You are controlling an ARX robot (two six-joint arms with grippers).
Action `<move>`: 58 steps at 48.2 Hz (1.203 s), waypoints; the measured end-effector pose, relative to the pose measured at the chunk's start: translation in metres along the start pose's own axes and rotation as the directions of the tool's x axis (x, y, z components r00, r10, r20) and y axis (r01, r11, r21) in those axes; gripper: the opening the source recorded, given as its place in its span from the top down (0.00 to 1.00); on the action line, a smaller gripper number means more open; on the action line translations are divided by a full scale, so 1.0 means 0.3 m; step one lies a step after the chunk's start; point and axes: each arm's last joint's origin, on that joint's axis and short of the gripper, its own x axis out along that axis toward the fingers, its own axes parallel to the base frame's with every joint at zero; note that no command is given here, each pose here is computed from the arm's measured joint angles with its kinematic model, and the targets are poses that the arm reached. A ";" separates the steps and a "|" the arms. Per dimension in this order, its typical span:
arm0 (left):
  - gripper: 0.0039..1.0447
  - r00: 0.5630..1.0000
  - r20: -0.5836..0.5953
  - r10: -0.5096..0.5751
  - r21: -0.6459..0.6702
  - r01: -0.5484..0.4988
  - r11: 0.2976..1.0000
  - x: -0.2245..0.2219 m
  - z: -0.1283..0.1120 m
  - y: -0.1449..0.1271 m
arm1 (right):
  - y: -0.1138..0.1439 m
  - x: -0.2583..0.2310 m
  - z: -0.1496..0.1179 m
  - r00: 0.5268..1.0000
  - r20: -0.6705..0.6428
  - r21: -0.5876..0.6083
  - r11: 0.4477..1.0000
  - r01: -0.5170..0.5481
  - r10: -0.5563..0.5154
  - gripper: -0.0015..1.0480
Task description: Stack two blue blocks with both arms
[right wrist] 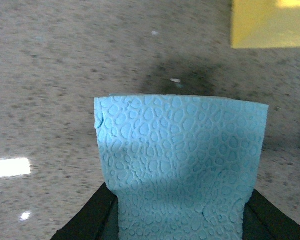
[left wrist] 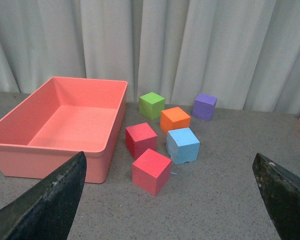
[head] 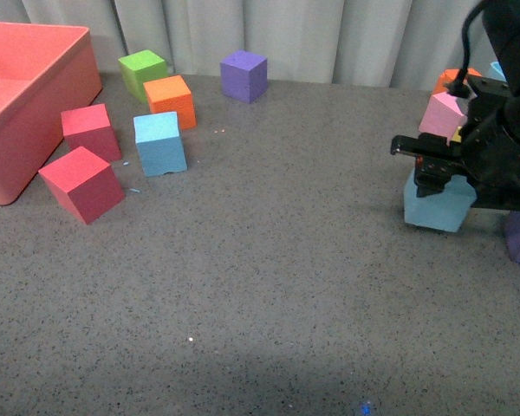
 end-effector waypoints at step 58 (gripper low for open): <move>0.06 1.000 0.000 0.000 0.000 0.000 1.000 0.000 0.000 0.000 | 0.481 -0.186 0.127 0.941 0.271 -0.222 0.965 -0.142 0.201 0.11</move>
